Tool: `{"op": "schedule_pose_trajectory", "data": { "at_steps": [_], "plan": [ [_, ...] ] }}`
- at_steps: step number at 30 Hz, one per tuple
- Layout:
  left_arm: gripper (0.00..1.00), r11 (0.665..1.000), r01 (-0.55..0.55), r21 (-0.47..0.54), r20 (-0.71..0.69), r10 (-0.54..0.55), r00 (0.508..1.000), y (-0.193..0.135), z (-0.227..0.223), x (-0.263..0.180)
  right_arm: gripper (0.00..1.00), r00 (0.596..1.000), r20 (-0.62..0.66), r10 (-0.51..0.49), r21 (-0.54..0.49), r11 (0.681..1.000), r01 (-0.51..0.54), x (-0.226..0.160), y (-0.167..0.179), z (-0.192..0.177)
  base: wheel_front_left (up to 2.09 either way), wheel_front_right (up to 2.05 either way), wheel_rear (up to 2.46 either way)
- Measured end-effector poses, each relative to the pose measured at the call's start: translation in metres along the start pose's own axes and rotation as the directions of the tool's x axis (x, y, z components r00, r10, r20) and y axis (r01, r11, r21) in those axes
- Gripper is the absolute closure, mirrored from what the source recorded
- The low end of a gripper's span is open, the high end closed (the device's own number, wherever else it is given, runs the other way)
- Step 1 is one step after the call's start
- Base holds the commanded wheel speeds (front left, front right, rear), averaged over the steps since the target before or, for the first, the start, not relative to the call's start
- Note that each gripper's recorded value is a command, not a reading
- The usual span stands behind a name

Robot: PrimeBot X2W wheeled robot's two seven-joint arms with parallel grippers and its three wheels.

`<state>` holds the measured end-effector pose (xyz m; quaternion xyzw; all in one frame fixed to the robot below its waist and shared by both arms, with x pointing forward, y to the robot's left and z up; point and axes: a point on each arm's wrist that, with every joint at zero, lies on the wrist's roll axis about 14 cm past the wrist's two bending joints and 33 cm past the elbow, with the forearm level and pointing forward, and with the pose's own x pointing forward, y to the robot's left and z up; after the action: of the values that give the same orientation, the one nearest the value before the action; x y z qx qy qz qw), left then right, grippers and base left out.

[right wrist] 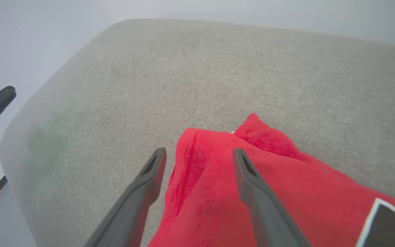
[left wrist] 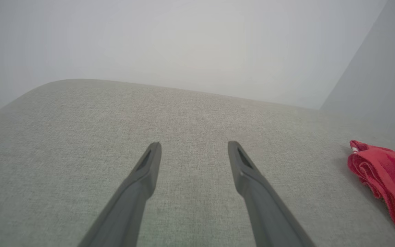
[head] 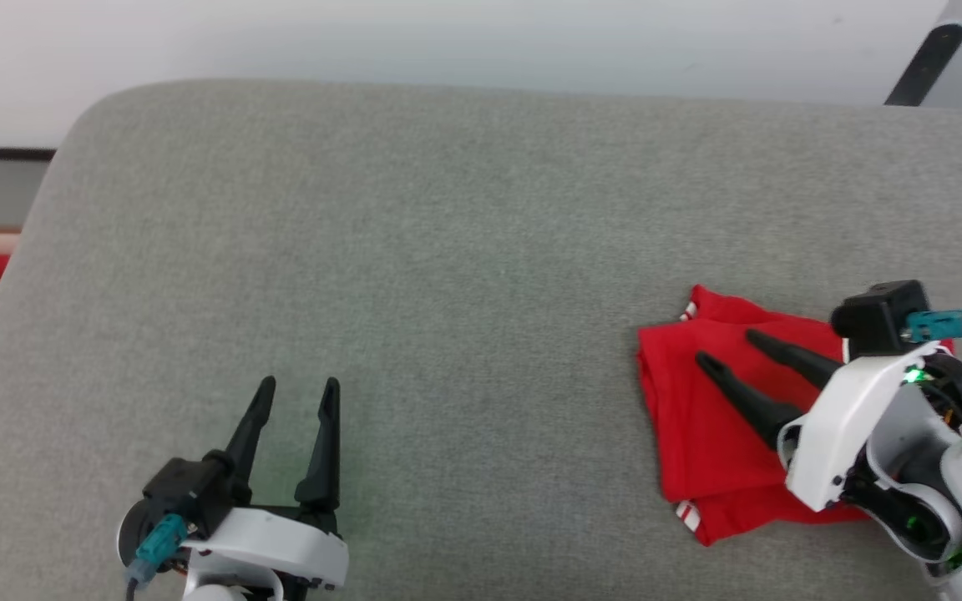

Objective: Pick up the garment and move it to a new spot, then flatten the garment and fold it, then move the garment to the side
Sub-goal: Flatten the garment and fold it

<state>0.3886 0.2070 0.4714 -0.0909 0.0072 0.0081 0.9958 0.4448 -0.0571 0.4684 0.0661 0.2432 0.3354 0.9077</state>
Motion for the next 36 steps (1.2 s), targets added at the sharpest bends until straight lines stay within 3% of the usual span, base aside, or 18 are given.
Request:
{"op": "schedule_pose_trajectory", "data": {
  "at_steps": [8, 18, 29, 36],
  "plan": [
    [0.0, 0.999, 0.049, -0.013, -0.01, -0.049, 0.999, -0.011, -0.002, 0.004, 0.0, 0.979, 0.149, -0.138, -0.011, 0.99, 0.142, -0.04, -0.043, 0.026, 0.0, 0.0, 0.0],
    [0.0, 0.995, 0.095, -0.033, -0.011, -0.096, 0.995, -0.023, 0.0, 0.005, 0.0, 0.888, 0.317, -0.333, 0.052, 0.941, 0.335, -0.096, -0.09, 0.025, 0.0, 0.0, 0.0],
    [0.0, 0.996, 0.093, 0.011, 0.012, -0.093, 0.996, -0.019, 0.008, -0.016, 0.0, 0.771, 0.475, -0.424, 0.137, 0.901, 0.411, -0.147, -0.094, 0.022, 0.0, 0.0, 0.0],
    [0.0, 0.997, 0.06, 0.049, 0.03, -0.062, 0.998, -0.005, 0.016, -0.036, 0.0, 0.748, 0.495, -0.442, 0.119, 0.887, 0.445, -0.165, -0.084, 0.01, 0.0, 0.0, 0.0]
  ]
}}
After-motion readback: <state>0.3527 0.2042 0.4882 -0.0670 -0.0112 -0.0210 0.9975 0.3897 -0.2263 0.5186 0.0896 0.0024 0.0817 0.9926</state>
